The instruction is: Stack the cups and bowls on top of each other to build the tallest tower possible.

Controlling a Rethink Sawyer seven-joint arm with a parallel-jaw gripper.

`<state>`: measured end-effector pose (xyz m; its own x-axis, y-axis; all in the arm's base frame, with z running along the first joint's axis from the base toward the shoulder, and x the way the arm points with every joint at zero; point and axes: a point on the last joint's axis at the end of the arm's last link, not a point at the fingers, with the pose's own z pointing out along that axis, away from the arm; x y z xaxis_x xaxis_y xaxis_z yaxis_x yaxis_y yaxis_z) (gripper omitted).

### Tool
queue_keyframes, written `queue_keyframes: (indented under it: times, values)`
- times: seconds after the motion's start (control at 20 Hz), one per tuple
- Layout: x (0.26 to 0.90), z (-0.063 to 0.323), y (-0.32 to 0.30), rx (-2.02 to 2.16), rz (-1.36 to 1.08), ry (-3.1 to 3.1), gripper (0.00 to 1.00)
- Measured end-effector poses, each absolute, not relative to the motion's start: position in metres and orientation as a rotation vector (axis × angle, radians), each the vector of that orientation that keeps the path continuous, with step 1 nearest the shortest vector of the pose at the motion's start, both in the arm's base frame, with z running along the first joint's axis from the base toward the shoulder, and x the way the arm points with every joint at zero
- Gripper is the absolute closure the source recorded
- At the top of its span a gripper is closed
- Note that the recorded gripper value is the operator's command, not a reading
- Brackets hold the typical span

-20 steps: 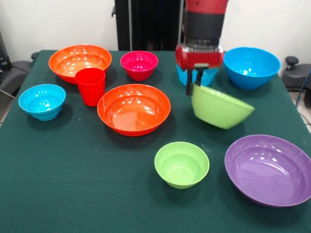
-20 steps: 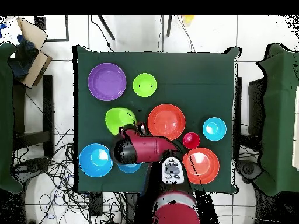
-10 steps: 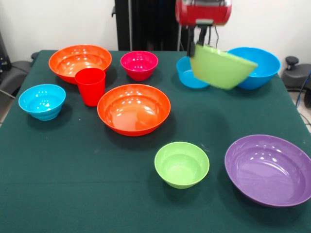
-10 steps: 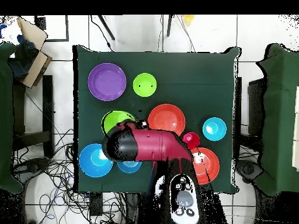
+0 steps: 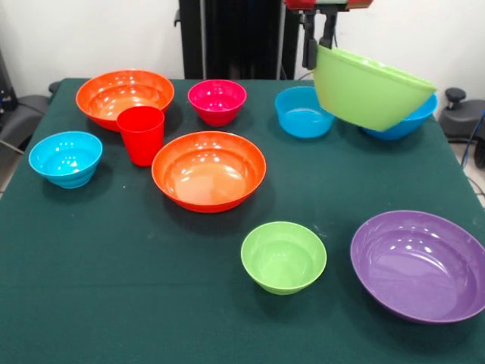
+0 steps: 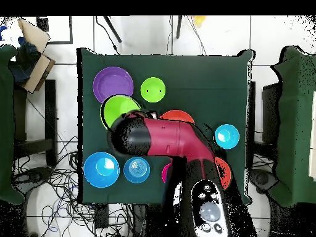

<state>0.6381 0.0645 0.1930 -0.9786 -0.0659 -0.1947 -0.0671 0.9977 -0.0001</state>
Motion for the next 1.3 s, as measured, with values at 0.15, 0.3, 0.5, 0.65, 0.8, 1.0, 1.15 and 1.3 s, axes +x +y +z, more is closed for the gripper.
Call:
queue_keyframes:
  times: [0.15,0.3,0.5,0.65,0.8,1.0,1.15,1.3]
  values:
    - [0.653,0.197,0.054,-0.077,0.034,2.922,1.0]
    - [0.676,0.2,0.033,-0.031,0.072,2.891,1.0]
    - [0.693,0.2,0.011,0.014,0.103,2.868,1.0]
    - [0.703,0.202,-0.007,0.03,0.113,2.857,1.0]
    - [0.708,0.202,-0.021,0.023,0.113,2.855,1.0]
    - [0.712,0.203,-0.038,0.016,0.121,2.853,1.0]
    - [0.713,0.204,-0.046,0.013,0.128,2.849,1.0]
    - [0.714,0.204,-0.057,0.002,0.127,2.84,1.0]
